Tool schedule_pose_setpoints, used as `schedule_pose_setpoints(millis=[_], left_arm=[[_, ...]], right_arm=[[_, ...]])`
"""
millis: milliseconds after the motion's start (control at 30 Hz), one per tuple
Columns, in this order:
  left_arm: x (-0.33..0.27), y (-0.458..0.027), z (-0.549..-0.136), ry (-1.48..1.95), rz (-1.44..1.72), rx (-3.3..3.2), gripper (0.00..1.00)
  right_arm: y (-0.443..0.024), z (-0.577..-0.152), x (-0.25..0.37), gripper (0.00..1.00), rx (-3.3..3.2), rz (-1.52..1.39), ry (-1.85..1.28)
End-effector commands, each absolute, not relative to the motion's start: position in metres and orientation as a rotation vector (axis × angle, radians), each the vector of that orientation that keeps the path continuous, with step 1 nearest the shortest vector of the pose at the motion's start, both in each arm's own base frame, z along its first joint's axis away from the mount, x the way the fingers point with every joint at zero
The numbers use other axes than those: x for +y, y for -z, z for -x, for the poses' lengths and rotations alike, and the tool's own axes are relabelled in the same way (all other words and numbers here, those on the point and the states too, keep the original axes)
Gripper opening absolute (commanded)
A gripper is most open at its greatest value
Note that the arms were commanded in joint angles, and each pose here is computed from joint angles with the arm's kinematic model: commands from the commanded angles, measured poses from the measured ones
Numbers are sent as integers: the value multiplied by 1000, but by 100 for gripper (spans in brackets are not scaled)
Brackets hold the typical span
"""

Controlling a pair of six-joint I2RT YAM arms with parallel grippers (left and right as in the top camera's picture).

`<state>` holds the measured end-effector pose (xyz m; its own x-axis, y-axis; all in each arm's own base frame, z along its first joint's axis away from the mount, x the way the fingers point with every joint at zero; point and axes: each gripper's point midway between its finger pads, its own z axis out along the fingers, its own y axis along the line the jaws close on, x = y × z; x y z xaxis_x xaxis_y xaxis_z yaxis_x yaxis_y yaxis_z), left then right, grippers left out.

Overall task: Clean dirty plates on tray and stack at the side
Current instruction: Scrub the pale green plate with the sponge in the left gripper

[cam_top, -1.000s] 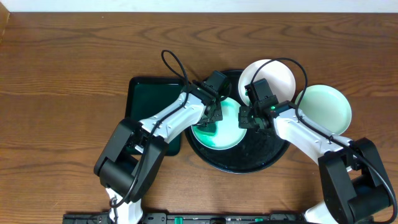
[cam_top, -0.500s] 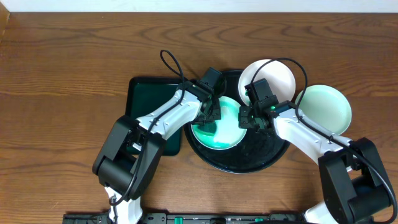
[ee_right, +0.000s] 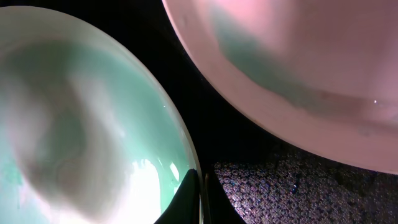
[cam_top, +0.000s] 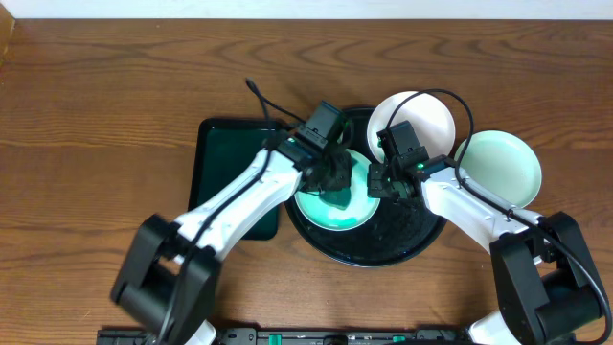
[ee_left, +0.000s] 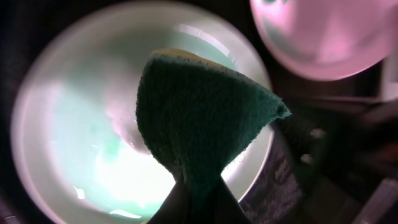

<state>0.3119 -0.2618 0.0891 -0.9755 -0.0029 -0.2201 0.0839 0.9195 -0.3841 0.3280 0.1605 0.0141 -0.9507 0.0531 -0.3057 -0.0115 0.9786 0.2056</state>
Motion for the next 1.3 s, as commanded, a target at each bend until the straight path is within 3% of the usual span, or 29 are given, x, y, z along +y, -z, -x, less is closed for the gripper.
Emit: schedule_pose_setpoints(millis=[0,400,900,1267], left_arm=[[-244,-99,-327,443,-70,2781,7],[-224,-84,-338,236,-121,2762,7],[-217,-6,-325,111,8,2954,7],[-264,10,-287,539,-137,3137,7]], right_arm=[[-10,-327,165,1,2823,-5,-298],[-10,-328,165,1,2823,-5,-299],[-10,-328,165,1,2823,-5,-299],[-10,-328,165,1,2822,-5,-299]])
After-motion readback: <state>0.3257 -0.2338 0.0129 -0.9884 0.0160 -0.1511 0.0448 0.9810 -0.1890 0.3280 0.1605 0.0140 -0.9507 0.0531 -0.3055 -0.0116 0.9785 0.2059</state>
